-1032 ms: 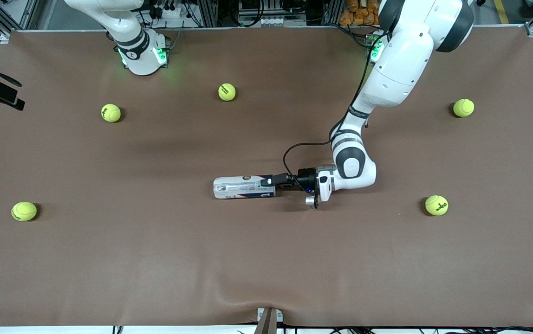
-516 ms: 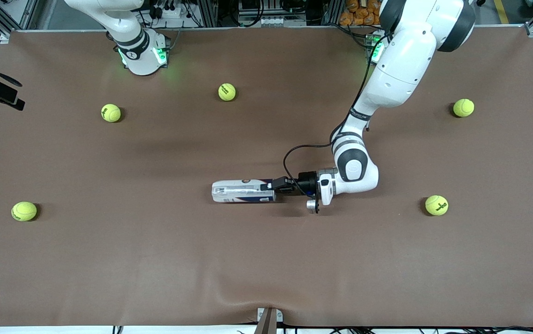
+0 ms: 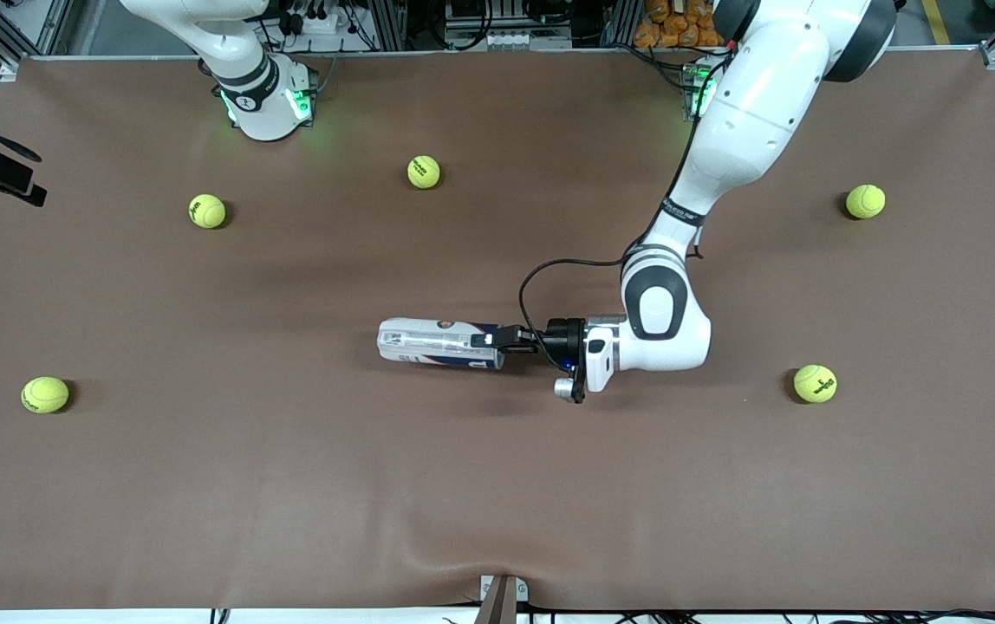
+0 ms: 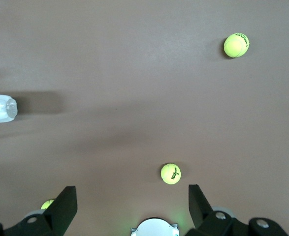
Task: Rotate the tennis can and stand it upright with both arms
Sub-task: 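Close the left gripper on the rim end of the can, then lift the can's rim end with the left gripper, rotating it upright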
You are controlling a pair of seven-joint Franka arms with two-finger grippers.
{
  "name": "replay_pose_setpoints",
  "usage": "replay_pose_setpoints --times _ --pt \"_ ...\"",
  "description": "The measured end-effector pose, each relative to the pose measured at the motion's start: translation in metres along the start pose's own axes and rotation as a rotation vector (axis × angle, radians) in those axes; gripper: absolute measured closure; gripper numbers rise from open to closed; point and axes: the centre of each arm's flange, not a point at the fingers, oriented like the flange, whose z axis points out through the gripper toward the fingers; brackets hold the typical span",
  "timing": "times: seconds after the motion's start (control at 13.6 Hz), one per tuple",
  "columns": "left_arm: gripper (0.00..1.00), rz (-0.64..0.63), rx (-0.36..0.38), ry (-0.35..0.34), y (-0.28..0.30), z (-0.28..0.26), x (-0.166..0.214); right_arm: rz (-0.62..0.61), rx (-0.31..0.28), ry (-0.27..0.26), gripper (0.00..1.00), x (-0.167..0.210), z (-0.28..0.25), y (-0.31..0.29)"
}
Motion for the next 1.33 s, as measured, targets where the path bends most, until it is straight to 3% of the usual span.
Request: replay_pose_setpoints --times 0.22,0.59,1.03,1.33 --pt "0.98 -0.04 0.105 -0.046 0.03 -0.008 0.002 0.0 0.0 0.0 0.0 0.0 0.0 0.0" --pt "0.98 -0.104 0.378 -0.076 0.086 -0.025 -0.004 -0.001 0.0 0.0 0.0 0.0 0.0 0.0" --pt "0.98 -0.198 0.667 0.037 0.166 -0.041 -0.03 -0.001 0.0 0.0 0.0 0.0 0.0 -0.001" --pt "0.98 -0.242 0.908 0.174 0.199 -0.013 -0.066 -0.002 0.0 0.0 0.0 0.0 0.0 -0.001"
